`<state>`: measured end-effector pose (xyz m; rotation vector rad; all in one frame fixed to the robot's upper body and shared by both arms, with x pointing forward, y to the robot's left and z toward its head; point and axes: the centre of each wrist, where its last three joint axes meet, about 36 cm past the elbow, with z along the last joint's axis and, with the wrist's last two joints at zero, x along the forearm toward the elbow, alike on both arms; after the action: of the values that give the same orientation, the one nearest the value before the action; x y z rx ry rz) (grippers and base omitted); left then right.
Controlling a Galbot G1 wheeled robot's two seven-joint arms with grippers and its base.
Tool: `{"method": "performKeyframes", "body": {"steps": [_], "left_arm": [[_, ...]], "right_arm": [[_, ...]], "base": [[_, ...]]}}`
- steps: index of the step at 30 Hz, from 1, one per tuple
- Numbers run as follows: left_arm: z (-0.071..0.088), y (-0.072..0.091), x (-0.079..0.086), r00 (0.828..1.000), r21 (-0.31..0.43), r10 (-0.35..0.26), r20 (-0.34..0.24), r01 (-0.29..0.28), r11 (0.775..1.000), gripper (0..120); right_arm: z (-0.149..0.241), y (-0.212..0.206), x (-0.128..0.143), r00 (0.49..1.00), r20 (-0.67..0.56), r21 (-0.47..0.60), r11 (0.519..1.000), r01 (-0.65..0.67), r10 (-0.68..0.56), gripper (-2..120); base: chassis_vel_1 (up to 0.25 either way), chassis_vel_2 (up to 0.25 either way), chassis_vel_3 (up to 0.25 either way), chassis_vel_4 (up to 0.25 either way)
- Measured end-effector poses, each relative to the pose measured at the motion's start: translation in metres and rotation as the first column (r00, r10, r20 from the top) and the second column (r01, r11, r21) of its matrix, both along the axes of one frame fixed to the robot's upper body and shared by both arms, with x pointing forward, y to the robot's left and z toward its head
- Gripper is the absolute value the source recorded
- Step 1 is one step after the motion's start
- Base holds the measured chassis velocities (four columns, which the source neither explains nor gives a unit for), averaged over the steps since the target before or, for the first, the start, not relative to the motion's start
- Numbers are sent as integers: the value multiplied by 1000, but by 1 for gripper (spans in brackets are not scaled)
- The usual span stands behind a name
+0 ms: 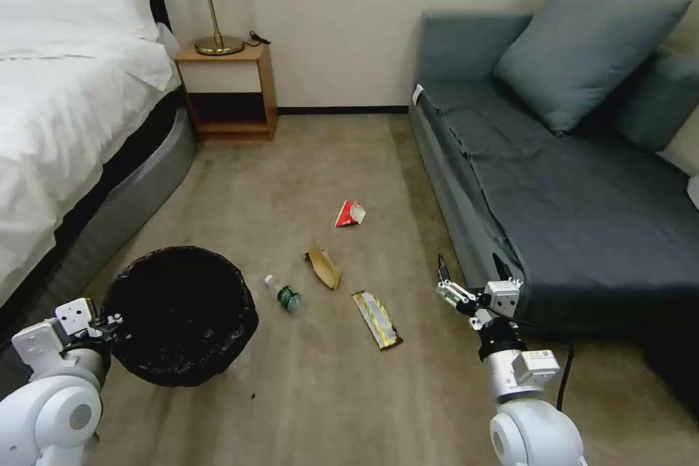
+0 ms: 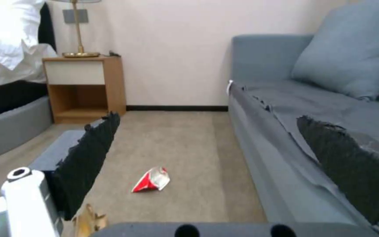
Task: Pick up the trash bin, then pick up the garbage on the floor and place it into the trash bin.
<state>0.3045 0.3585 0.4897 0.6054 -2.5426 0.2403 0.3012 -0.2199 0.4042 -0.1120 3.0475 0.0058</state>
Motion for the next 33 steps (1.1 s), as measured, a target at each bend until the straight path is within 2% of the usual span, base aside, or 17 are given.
{"method": "performKeyframes", "body": {"steps": [29,33], "left_arm": [[0,4,5,1000,2,11,8,-11,1000,3],[1,3,5,1000,7,8,10,-8,1000,3]], "right_arm": [[-7,1,4,1000,17,-26,1000,-8,8,100],[-5,3,7,1000,-20,-26,1000,-15,15,100]], "base": [[-121,120,122,-119],[-45,59,27,-27]]}}
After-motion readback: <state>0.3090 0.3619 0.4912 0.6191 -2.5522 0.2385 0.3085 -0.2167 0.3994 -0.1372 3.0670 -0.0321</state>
